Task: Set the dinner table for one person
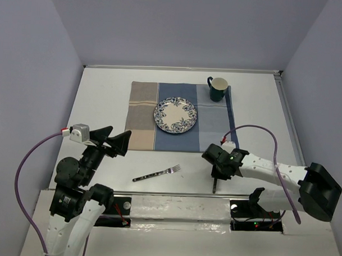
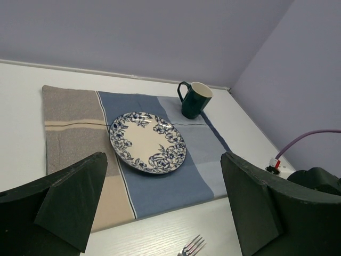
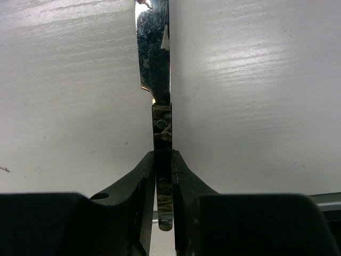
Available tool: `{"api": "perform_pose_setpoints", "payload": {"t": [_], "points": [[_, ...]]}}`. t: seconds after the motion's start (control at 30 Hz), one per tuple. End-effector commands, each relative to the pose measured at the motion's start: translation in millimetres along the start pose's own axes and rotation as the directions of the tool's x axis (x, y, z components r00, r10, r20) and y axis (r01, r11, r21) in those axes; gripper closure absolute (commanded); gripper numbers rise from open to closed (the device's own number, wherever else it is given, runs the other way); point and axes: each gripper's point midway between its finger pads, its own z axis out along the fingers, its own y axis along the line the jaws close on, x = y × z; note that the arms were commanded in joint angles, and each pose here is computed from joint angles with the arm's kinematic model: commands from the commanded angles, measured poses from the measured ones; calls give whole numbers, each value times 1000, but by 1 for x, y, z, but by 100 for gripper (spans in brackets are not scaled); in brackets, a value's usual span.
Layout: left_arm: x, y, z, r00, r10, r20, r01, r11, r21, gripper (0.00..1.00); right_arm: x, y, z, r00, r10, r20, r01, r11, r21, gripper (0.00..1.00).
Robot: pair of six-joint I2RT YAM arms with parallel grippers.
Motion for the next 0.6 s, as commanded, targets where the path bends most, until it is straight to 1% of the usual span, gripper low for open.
{"api": "perform_pose_setpoints", "payload": {"t": [0.0,0.03,0.07,0.13,0.17,0.27,0.3,0.33,0.4,0.43,0.5,0.57], "points": [[-9,-5,0,999,18,40,-19,999,26,1,-18,-2,-25,998,38,51,-38,999,-3,94],[-10,-5,0,999,18,41,-19,999,27,1,-21,-2,-31,998,40,58,-40,999,-6,97],[-8,-5,1,999,17,37,-18,1000,25,1,-30,7,-45,997,42,72,-39,998,-51,100],[-8,-5,1,999,16,37,-17,1000,25,1,-33,13,-64,998,10,65,-4,995,-98,100],[-8,-5,1,999,17,35,-18,999,26,1,-41,23,-84,996,17,87,-3,986,-166,100],[-8,-5,2,999,15,35,-15,1000,25,1,-56,40,-118,992,-4,126,40,956,-290,100],[-8,-5,2,999,16,34,-17,1000,24,1,-68,51,-140,988,11,154,45,934,-355,100],[-7,-4,2,999,16,32,-17,1000,22,1,-72,56,-151,986,-9,166,73,921,-383,100],[-6,-4,3,1000,16,27,-16,1000,21,1,-82,66,-170,981,-18,193,100,899,-427,100],[-6,-3,4,1000,16,26,-16,1000,19,1,-93,75,-184,971,-26,238,135,880,-454,100],[-5,-4,4,1000,15,22,-16,1000,21,1,-106,84,-193,957,-36,288,172,871,-461,100],[-4,-2,5,1000,15,17,-15,1000,13,1,-122,96,-201,939,-75,335,226,870,-439,100]]}}
